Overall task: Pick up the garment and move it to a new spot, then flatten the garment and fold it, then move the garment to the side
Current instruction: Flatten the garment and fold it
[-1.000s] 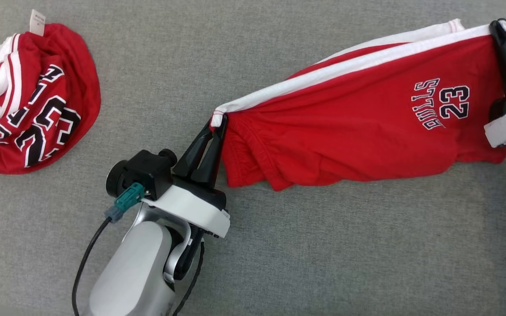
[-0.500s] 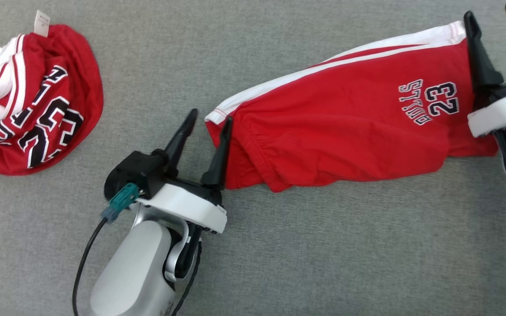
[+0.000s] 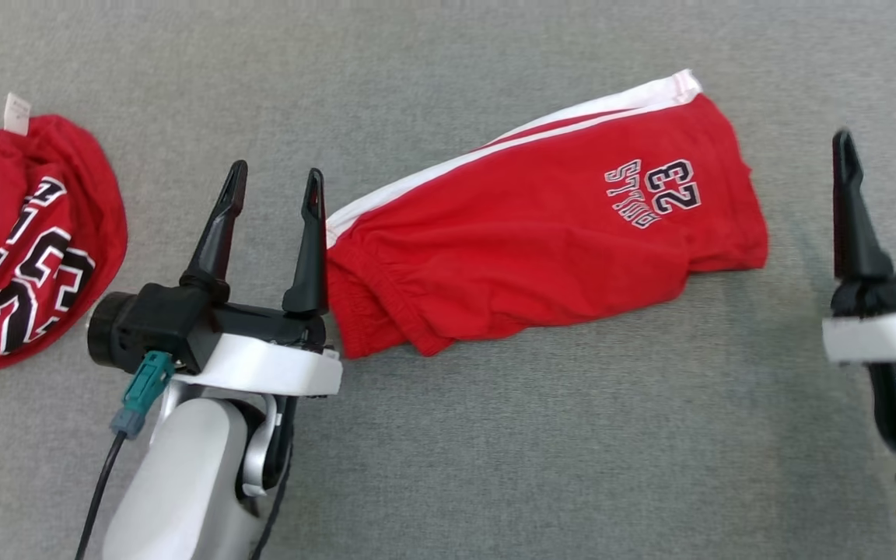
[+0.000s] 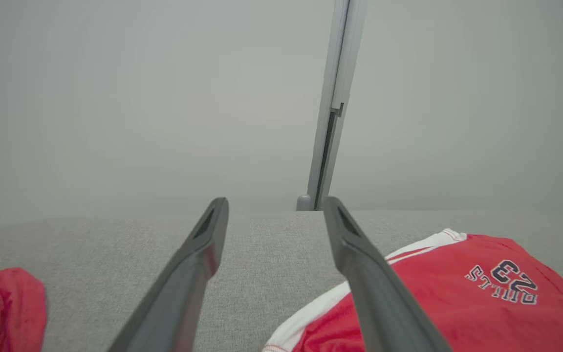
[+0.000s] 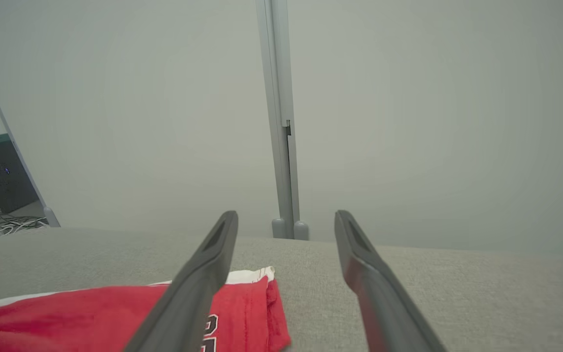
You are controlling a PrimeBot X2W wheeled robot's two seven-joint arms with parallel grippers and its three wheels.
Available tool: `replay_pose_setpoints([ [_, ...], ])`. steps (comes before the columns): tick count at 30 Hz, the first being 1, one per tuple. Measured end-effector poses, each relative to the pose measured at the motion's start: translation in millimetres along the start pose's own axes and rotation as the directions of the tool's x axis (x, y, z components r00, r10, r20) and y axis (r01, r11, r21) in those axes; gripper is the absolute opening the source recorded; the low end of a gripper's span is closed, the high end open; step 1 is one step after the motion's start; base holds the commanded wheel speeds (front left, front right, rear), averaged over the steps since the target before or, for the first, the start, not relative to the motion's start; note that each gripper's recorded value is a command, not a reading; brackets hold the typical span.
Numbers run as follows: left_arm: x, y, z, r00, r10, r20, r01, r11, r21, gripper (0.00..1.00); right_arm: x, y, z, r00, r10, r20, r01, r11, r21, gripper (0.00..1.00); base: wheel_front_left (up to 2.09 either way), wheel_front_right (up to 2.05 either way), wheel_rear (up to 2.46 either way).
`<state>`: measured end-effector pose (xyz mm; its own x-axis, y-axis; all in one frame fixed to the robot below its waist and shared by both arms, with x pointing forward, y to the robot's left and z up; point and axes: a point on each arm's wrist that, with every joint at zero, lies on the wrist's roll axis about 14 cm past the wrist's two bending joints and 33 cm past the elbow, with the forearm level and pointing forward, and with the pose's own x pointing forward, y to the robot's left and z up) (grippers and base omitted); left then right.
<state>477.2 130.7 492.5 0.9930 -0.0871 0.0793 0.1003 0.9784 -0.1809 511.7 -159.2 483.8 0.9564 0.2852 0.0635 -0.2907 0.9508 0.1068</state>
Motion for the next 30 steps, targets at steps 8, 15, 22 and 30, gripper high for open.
replay_pose_setpoints([
  [8,-9.0,-4.2,0.2,0.999,-0.037,-0.008,0.038,0.995,0.091,1.0,-59.6,-6.8,-7.9,0.994,-0.093,-0.059,0.094,0.996,0.011,1.0,0.0,0.0,0.0],
  [15,-26.1,-6.1,-11.9,0.998,-0.041,-0.055,0.046,0.994,0.098,1.0,-92.5,-4.5,-7.6,0.986,-0.136,-0.093,0.139,0.99,0.021,1.0,0.0,0.0,0.0],
  [22,-32.3,-4.3,-13.7,0.998,-0.029,-0.064,0.035,0.995,0.091,1.0,-99.1,-3.3,-2.9,0.984,-0.149,-0.093,0.152,0.988,0.023,1.0,0.0,0.0,0.0],
  [30,-32.3,-2.1,-14.3,0.998,-0.02,-0.065,0.026,0.996,0.089,1.0,-97.5,-4.7,1.1,0.985,-0.151,-0.087,0.153,0.988,0.012,1.0,0.0,0.0,0.0],
])
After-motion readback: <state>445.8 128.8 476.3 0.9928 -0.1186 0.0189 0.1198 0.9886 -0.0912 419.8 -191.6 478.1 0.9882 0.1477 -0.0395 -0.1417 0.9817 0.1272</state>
